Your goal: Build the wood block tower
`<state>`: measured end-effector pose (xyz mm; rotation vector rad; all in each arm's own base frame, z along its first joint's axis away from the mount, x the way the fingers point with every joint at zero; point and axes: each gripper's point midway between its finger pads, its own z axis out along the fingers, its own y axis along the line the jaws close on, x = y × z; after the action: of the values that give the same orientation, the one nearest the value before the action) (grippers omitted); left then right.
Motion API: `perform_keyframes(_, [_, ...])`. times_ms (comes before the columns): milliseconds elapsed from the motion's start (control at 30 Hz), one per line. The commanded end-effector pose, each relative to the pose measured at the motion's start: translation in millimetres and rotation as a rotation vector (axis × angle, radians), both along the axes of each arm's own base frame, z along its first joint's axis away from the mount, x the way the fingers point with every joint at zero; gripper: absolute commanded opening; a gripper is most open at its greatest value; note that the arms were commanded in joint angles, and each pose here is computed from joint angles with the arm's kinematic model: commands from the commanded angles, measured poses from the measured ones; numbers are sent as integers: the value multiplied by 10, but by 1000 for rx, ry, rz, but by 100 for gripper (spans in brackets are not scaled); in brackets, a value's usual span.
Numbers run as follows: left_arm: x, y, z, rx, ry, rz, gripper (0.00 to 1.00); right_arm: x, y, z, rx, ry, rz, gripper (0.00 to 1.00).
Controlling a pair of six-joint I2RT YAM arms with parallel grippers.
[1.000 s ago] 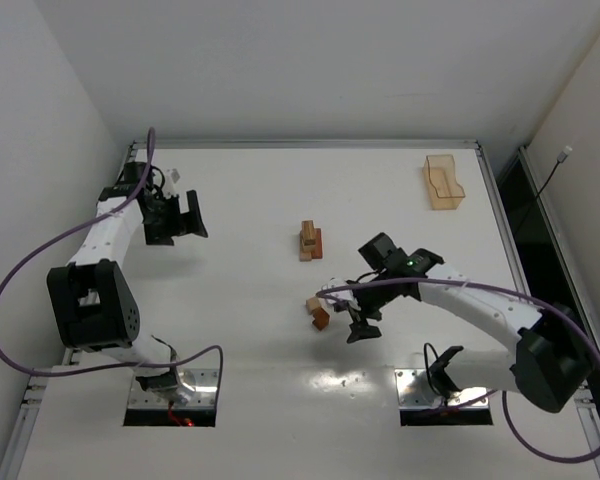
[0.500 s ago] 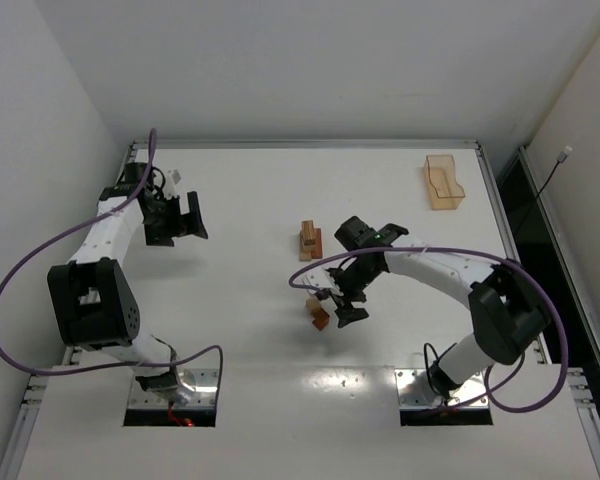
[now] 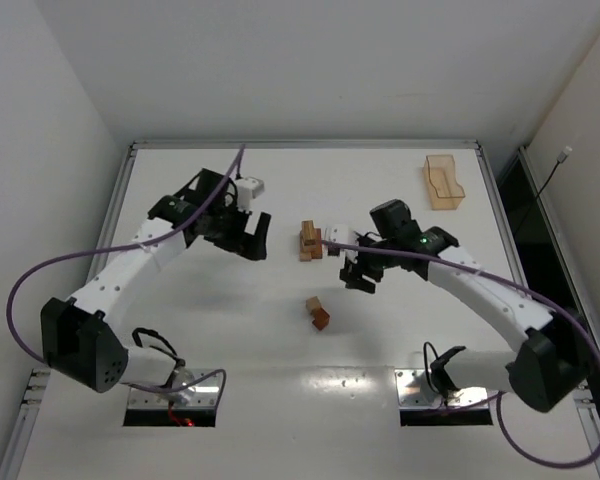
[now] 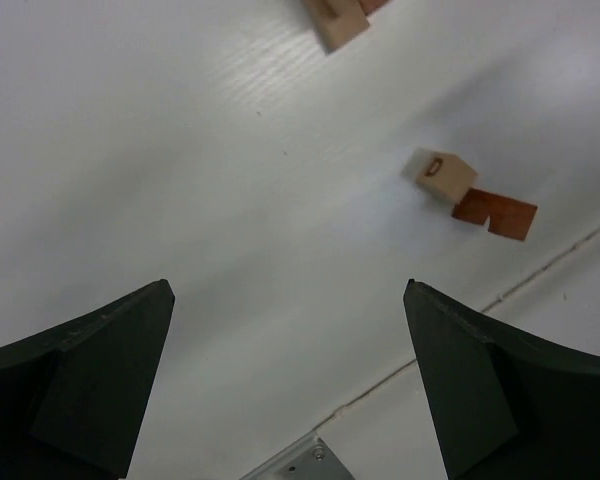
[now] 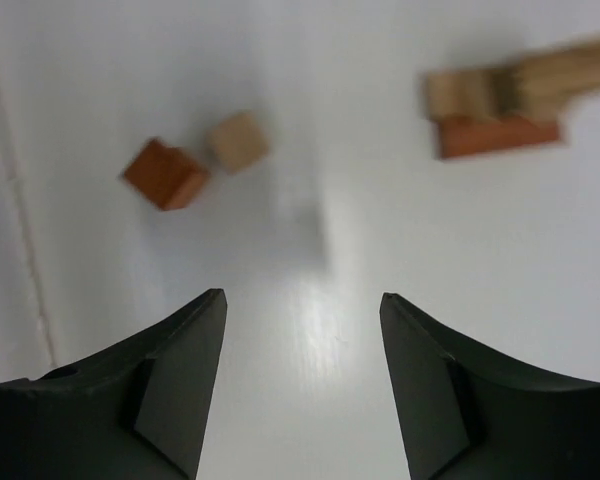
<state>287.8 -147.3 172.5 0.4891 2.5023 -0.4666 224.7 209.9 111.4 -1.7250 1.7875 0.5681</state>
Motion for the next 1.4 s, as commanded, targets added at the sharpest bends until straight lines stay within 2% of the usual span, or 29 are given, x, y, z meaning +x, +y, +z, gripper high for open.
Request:
perform_keyframes(0, [-176, -327, 51, 49, -35, -138, 99, 614, -373, 357, 9, -110, -556, 59])
perform_keyframes(33, [-217, -439, 42, 65, -40, -173, 99, 723, -607, 364, -36, -131, -690, 59])
perform_keyframes(133, [-437, -916, -6, 109, -51, -326, 98, 773, -982, 372, -100, -148, -876, 59])
perform_keyframes(167, [-489, -1023, -24, 121, -54, -359, 94, 813, -1199, 400, -116, -162, -994, 59])
perform_keyframes(233, [-579, -1316, -83, 133, -47, -414, 92, 785, -1480, 405, -152, -158, -1125, 59])
perform_keyframes(300, [-623, -1436, -140, 147, -27, -427, 84, 770, -1829, 499, -112, -147, -1312, 59])
perform_keyframes(400, [-668, -1636, -211, 161, -10, -425, 72, 535, -2274, 401, -160, -63, -1517, 59])
perform_keyframes(500, [-735, -1733, -284, 186, -4, -409, 64, 406, -2400, 385, -123, 12, -1591, 59])
perform_keyframes(567, [-799, -1781, -335, 204, -2, -403, 60, 411, -2411, 525, -72, -6, -1598, 59])
perform_keyframes(767, [-909, -1858, -566, 238, 43, -420, 49, 365, -2439, 541, -38, 35, -1618, 59])
perform_keyframes(1367, [-1166, -1980, -897, 251, 135, -471, 49, 331, -2493, 647, 54, 58, -1639, 59])
